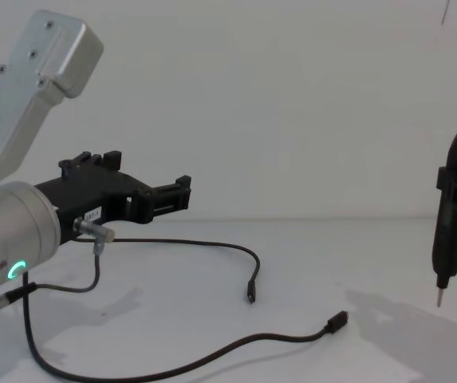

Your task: Pick up the data cable with the one hand.

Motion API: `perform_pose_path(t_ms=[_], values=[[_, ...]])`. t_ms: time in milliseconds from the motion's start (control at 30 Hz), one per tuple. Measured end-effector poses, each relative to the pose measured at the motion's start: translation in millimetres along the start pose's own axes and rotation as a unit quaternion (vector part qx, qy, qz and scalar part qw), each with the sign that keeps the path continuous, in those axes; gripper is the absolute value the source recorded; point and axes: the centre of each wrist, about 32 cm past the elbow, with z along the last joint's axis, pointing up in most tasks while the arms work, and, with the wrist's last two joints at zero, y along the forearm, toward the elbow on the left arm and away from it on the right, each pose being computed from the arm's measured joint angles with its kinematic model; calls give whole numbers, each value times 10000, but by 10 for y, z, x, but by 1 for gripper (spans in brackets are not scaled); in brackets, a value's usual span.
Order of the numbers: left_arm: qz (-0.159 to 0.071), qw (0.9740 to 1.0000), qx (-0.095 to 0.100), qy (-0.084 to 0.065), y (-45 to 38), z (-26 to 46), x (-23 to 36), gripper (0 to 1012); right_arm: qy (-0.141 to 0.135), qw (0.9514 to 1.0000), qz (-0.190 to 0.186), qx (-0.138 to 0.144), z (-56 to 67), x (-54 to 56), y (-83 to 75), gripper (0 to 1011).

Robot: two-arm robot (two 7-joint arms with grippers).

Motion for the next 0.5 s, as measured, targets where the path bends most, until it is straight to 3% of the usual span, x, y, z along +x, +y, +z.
perform_pose_path(t_ms=[500], values=[[-7, 10000, -2, 1, 0, 1, -3, 1001, 0, 10000, 0, 0, 0, 0, 0, 279]])
